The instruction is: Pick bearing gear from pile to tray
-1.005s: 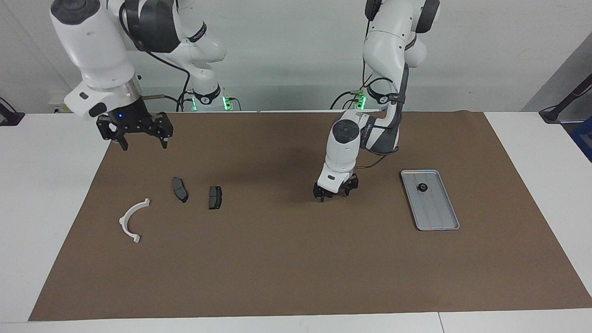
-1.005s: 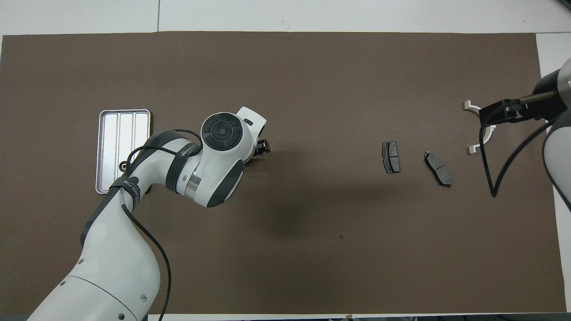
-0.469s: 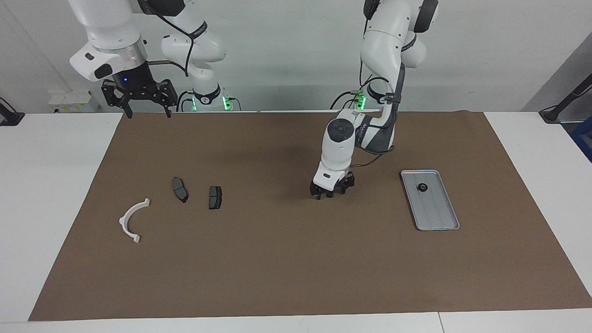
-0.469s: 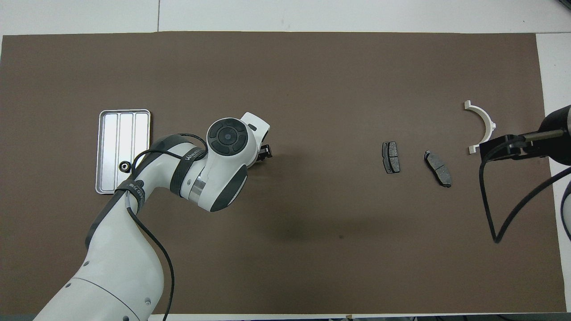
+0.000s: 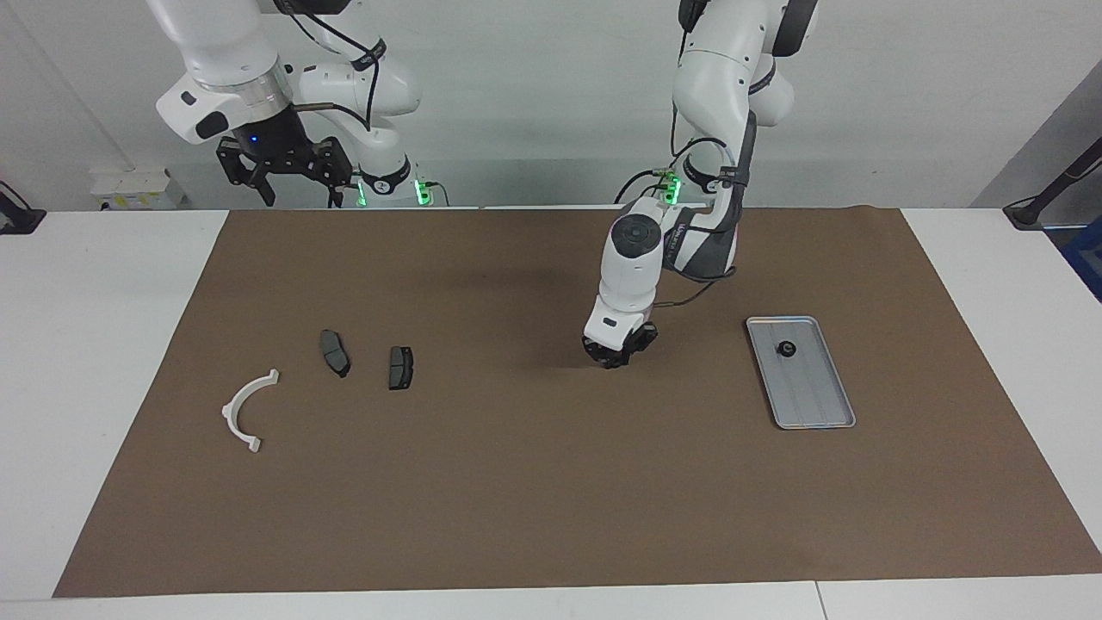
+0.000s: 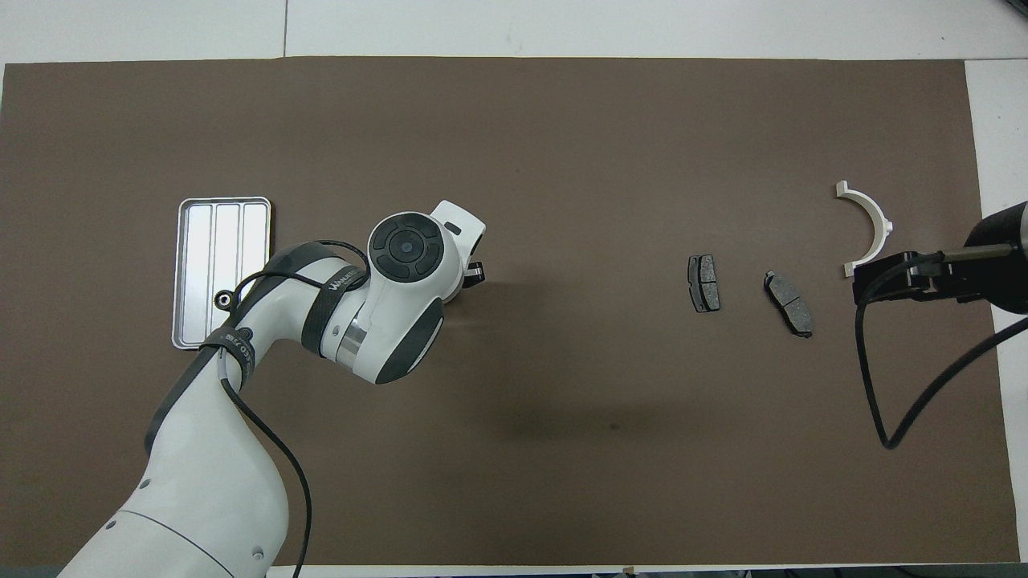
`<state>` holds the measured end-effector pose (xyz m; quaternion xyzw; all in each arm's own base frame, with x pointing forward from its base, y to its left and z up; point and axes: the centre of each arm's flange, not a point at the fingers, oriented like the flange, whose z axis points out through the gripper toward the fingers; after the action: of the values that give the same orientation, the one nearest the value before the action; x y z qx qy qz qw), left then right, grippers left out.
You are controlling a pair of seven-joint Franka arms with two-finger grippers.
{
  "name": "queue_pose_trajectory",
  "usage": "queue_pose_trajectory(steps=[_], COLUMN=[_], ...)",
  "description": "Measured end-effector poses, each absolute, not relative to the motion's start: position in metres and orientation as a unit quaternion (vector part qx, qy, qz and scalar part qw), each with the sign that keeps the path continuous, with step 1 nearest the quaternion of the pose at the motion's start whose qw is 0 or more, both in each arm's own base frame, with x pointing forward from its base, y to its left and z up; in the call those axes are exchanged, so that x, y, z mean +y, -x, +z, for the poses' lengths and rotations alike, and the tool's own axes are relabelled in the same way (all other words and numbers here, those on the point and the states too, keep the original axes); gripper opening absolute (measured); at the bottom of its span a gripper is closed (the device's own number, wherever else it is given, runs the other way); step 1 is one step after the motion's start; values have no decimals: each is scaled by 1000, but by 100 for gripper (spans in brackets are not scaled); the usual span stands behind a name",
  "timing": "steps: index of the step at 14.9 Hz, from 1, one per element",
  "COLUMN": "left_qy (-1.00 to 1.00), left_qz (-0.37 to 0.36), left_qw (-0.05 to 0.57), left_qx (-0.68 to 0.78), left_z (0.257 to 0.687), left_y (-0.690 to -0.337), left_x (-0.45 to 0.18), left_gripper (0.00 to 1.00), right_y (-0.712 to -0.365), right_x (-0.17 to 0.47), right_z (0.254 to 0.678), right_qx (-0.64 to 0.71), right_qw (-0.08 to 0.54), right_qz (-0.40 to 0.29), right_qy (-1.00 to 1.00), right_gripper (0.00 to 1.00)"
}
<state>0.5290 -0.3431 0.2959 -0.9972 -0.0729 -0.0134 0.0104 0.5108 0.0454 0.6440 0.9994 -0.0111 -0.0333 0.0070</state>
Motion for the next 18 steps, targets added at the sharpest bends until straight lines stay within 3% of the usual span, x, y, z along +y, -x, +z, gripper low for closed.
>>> queue_pose_trajectory(steps=[4, 7, 10, 14, 18], left_qy=[997, 997, 998, 999, 998], left_qz=[-2, -8, -13, -21, -49], left_qw=[24, 10, -5, -7, -6], left_qx=[-74, -72, -59, -34, -25], left_z=[317, 393, 451, 444, 391], left_y=[-557, -602, -611, -612, -610], left_x=[-302, -190, -65, 28, 24], left_gripper=[24, 24, 24, 24, 24], right_y=[-514, -516, -518, -519, -519], right_x=[50, 49, 49, 51, 51], right_z=[646, 643, 641, 641, 641], right_qx=[-24, -25, -25, -24, -24], right_qw=[-2, -3, -3, -3, -3], right_qz=[-20, -17, -17, -14, -14], right_qy=[-1000, -1000, -1000, -1000, -1000], right_gripper=[100, 100, 100, 100, 100])
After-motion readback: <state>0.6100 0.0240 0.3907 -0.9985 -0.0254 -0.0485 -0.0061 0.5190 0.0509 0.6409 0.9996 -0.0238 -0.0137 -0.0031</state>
